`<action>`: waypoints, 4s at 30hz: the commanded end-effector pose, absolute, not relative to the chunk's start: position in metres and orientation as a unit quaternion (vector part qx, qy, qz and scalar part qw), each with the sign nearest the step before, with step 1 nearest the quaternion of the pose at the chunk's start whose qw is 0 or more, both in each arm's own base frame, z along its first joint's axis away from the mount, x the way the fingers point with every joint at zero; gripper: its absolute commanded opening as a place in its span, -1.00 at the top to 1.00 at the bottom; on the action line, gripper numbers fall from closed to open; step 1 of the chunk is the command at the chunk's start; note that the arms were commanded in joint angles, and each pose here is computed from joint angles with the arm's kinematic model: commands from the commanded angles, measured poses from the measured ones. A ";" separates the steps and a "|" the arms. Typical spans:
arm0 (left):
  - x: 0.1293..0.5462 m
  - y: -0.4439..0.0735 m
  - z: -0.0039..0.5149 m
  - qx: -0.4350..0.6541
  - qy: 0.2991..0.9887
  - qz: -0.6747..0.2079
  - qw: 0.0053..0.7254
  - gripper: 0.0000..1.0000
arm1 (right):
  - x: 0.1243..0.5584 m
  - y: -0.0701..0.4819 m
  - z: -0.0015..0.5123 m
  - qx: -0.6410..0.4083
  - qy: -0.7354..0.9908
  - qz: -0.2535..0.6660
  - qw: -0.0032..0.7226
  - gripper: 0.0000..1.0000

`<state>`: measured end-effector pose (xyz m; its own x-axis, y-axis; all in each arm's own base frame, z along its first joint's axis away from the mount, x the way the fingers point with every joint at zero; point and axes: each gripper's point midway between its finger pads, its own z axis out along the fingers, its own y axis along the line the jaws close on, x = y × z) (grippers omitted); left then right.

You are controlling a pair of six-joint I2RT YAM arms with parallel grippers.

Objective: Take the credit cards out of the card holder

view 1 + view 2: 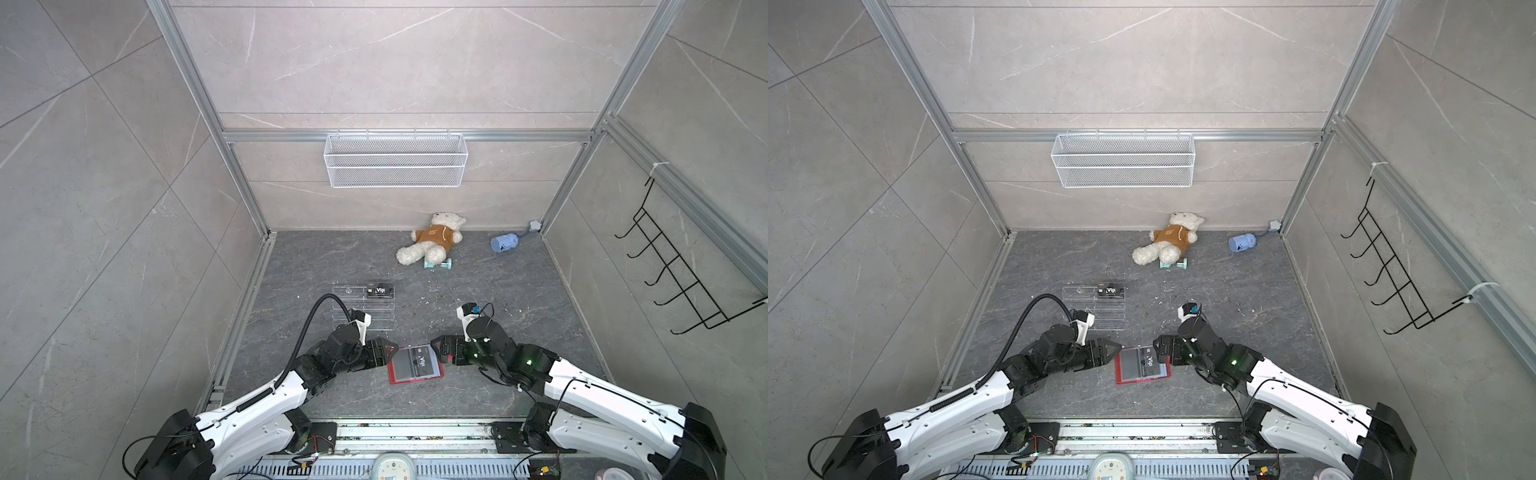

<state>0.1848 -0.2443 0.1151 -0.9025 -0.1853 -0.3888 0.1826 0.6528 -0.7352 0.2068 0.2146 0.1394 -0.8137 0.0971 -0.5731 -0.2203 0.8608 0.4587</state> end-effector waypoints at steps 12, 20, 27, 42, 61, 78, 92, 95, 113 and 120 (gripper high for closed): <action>0.182 -0.280 0.135 -0.065 0.838 -0.520 0.154 -0.29 | 0.209 0.223 0.128 0.000 0.905 0.352 0.240 -0.19; 0.179 -0.297 0.129 -0.086 0.832 -0.535 0.118 -0.09 | 0.210 0.229 0.109 0.009 0.908 0.365 0.206 0.42; 0.175 -0.308 0.109 -0.099 0.838 -0.529 0.089 0.02 | 0.209 0.240 0.089 0.010 0.911 0.375 0.170 0.78; 0.170 -0.318 0.087 -0.113 0.843 -0.521 0.071 0.11 | 0.204 0.244 0.042 0.020 0.929 0.353 0.115 1.00; 0.167 -0.307 0.054 -0.140 0.852 -0.500 0.073 0.23 | 0.199 0.243 0.013 0.029 0.935 0.344 0.086 1.00; 0.177 -0.311 0.050 -0.140 0.834 -0.524 0.101 0.36 | 0.193 0.242 0.007 0.030 0.935 0.345 0.078 1.00; 0.178 -0.318 0.038 -0.145 0.824 -0.540 0.093 0.52 | 0.191 0.241 0.005 0.029 0.936 0.343 0.077 1.00; 0.178 -0.321 0.035 -0.149 0.815 -0.553 0.089 0.61 | 0.191 0.241 0.005 0.028 0.936 0.344 0.076 1.00; 0.177 -0.311 0.034 -0.158 0.811 -0.553 0.105 1.00 | 0.190 0.239 0.005 0.027 0.937 0.340 0.077 1.00; 0.181 -0.301 0.047 -0.173 0.803 -0.556 0.130 1.00 | 0.190 0.238 0.007 0.027 0.937 0.338 0.079 1.00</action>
